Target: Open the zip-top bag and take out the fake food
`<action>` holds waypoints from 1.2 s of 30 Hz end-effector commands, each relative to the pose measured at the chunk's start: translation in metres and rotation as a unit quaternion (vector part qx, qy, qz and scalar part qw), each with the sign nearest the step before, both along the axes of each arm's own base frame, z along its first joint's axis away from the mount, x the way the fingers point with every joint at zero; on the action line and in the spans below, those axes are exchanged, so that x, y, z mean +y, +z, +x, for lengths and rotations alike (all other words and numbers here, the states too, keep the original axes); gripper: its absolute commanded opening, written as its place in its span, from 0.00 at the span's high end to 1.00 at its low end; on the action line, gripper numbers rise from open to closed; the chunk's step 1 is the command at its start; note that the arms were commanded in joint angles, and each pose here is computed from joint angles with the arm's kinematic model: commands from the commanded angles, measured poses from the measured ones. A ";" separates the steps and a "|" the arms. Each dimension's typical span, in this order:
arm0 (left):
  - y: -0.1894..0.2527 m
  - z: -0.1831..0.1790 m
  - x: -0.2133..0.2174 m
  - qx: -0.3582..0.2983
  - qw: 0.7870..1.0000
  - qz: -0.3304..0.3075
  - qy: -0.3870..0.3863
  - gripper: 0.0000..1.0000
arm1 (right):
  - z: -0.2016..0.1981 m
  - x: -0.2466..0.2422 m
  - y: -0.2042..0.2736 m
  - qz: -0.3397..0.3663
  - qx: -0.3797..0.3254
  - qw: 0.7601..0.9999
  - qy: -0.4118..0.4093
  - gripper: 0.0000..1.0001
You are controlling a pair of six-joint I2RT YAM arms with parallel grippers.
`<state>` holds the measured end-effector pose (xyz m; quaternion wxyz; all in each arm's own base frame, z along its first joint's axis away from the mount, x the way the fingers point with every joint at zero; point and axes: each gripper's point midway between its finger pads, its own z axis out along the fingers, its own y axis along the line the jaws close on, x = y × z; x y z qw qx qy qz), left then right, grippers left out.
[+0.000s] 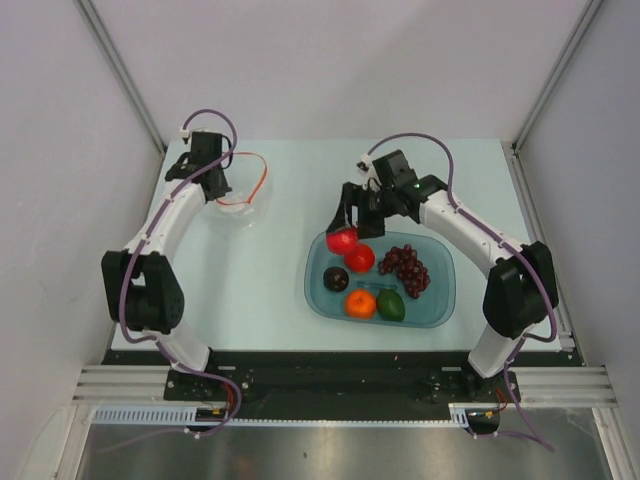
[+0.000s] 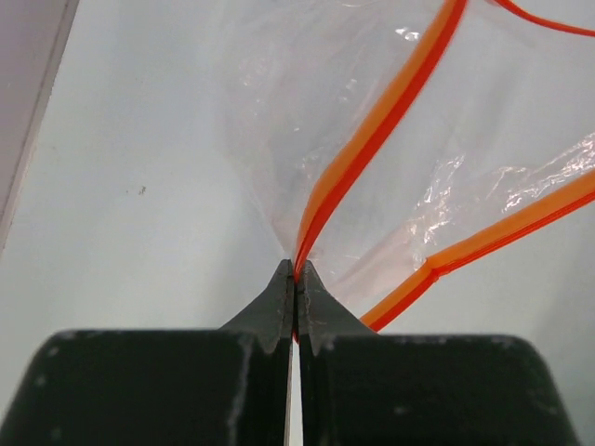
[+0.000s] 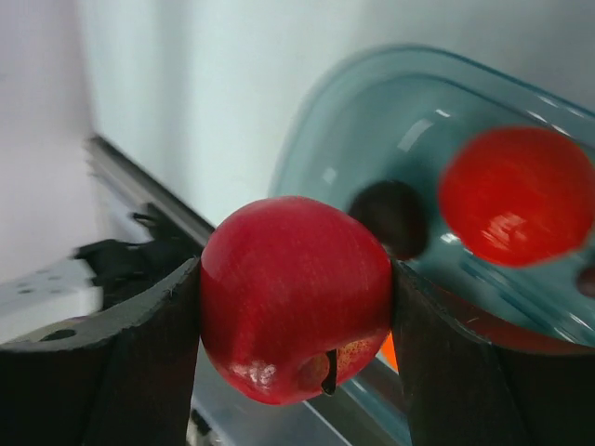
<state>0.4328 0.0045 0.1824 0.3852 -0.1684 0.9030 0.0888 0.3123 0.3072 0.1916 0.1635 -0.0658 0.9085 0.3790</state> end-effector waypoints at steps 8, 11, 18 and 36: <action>0.046 0.015 0.012 -0.036 0.999 0.025 0.004 0.25 | -0.042 -0.080 -0.070 -0.215 0.013 0.977 -0.011 0.71; 0.060 0.009 0.009 -0.045 0.999 0.017 -0.002 0.03 | -0.049 -0.093 -0.083 -0.249 0.015 0.968 -0.013 0.57; 0.084 -0.029 -0.043 -0.084 0.992 -0.049 -0.074 0.00 | -0.051 -0.109 -0.096 -0.287 0.009 0.958 -0.018 0.09; 0.149 -0.181 -0.197 -0.316 0.861 -0.264 -0.297 0.00 | -0.057 -0.149 0.043 -0.193 -0.183 0.941 -0.208 0.00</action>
